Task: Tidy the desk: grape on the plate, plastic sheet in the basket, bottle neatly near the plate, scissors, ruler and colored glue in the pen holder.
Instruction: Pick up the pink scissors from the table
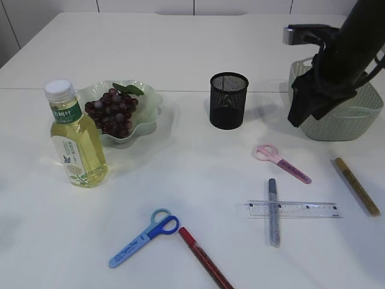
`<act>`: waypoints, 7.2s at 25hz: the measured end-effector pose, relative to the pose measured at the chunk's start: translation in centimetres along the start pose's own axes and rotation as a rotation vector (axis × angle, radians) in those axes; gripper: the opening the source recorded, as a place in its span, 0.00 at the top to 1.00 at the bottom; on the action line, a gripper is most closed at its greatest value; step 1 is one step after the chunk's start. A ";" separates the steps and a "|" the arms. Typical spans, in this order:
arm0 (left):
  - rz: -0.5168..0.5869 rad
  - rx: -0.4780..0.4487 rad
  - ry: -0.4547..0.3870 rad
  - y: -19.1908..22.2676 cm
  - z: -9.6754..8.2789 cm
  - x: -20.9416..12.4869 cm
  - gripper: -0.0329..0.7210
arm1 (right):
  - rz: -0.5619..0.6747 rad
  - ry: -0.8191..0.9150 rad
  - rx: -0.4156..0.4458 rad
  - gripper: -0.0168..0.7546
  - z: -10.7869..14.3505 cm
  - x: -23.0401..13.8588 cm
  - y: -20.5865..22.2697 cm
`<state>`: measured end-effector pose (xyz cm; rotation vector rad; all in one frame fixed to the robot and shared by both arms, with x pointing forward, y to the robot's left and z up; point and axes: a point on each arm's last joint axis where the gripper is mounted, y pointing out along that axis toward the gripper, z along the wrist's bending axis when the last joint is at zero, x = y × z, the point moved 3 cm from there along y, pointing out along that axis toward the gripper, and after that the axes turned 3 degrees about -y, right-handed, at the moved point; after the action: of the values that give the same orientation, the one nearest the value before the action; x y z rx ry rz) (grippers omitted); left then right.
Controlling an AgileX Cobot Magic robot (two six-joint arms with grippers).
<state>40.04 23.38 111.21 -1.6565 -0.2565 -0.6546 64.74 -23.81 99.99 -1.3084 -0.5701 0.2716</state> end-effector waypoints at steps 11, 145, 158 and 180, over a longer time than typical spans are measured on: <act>0.045 0.011 0.006 0.0 0.1 -0.5 0.35 | 0.078 -0.105 -0.006 0.34 -1.0 -0.2 3.0; 0.089 0.013 0.006 -0.1 0.2 -1.1 0.40 | 0.271 -0.155 -0.022 0.45 -2.6 1.0 13.2; 0.089 0.013 0.006 -0.1 0.2 -1.1 0.40 | 0.299 -0.092 -0.083 0.45 -3.3 0.7 13.2; 0.089 0.015 0.007 -0.1 0.2 -1.1 0.41 | 0.298 -0.113 -0.075 0.64 -2.8 0.8 13.3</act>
<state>39.18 23.78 110.68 -1.6418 -0.1815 -0.5899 68.62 -22.30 86.99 -1.4579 -0.4826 0.5774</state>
